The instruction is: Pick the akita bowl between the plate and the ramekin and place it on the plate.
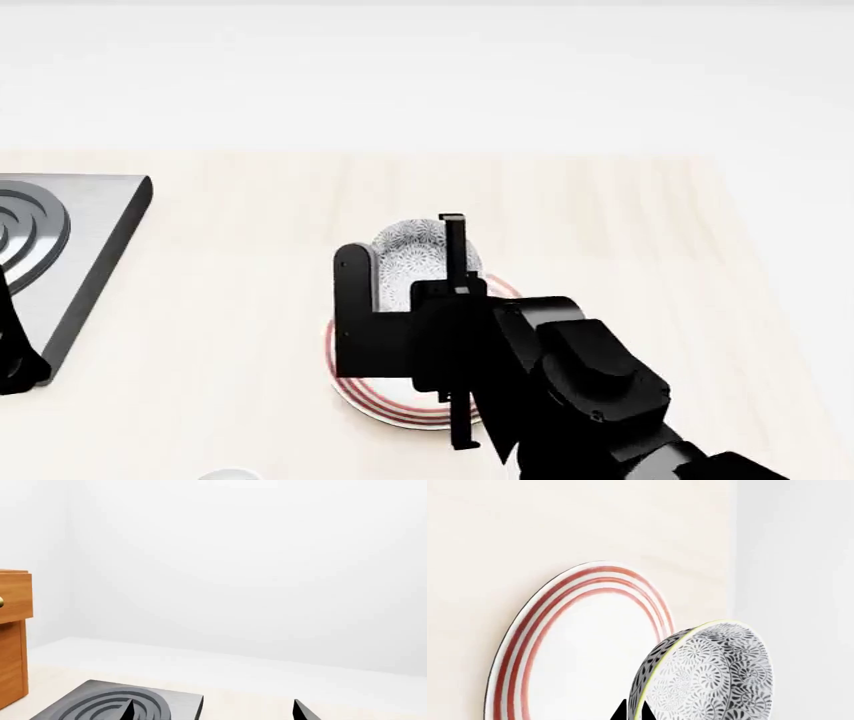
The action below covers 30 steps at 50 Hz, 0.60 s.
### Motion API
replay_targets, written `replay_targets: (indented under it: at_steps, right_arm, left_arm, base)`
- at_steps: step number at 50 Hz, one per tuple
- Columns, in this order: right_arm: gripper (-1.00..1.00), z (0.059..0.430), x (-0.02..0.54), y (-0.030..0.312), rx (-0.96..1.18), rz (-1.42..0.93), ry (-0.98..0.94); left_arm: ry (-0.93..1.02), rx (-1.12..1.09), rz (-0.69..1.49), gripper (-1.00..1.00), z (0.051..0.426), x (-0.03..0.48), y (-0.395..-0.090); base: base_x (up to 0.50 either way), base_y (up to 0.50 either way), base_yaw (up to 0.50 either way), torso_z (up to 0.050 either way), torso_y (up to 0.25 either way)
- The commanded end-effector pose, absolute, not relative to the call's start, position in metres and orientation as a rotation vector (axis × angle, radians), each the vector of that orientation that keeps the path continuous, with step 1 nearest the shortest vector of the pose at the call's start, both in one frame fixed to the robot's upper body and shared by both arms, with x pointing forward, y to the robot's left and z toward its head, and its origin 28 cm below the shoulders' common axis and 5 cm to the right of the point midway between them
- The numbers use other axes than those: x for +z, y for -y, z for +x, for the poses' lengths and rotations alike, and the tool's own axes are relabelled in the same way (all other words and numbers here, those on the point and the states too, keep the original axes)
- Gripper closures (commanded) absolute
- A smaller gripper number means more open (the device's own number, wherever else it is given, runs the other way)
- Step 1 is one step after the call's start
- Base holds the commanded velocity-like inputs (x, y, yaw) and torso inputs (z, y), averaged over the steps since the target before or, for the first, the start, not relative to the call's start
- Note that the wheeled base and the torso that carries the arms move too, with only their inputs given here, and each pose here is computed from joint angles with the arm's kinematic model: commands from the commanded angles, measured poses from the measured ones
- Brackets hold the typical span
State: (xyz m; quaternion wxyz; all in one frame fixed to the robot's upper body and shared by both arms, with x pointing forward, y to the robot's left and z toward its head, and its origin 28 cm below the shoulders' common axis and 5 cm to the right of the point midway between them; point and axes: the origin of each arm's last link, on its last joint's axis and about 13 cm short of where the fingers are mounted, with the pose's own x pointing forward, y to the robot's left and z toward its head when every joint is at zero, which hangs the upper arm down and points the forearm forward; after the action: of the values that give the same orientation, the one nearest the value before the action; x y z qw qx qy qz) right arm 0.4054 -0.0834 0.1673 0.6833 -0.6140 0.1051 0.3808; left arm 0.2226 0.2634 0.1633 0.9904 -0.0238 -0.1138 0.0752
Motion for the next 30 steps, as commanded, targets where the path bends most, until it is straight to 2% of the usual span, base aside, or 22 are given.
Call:
replay_targets:
  at_steps: [1, 18, 26, 30]
  right_arm:
    - [1.0, 0.414, 0.158, 0.078, 0.833, -1.382, -0.219]
    - [1.0, 0.423, 0.147, 0.075, 0.807, -1.358, -0.233]
    - [1.0, 0.421, 0.143, 0.075, 0.82, -1.362, -0.239]
    - [1.0, 0.421, 0.141, 0.074, 0.828, -1.365, -0.241]
  left_arm:
    - [0.228, 0.146, -0.049, -1.0, 0.222, 0.163, -0.264]
    - [0.241, 0.135, -0.065, -1.0, 0.22, 0.163, -0.264]
    - [0.291, 0.043, -0.094, -1.0, 0.218, 0.162, -0.267]
    - [0.305, 0.046, -0.086, -1.0, 0.217, 0.163, -0.267]
  base:
    - [0.0, 0.0, 0.0, 0.0, 0.0]
    - [0.0, 0.0, 0.0, 0.0, 0.001]
    - [0.0, 0.0, 0.0, 0.0, 0.0]
    - [0.0, 0.0, 0.0, 0.0, -0.193]
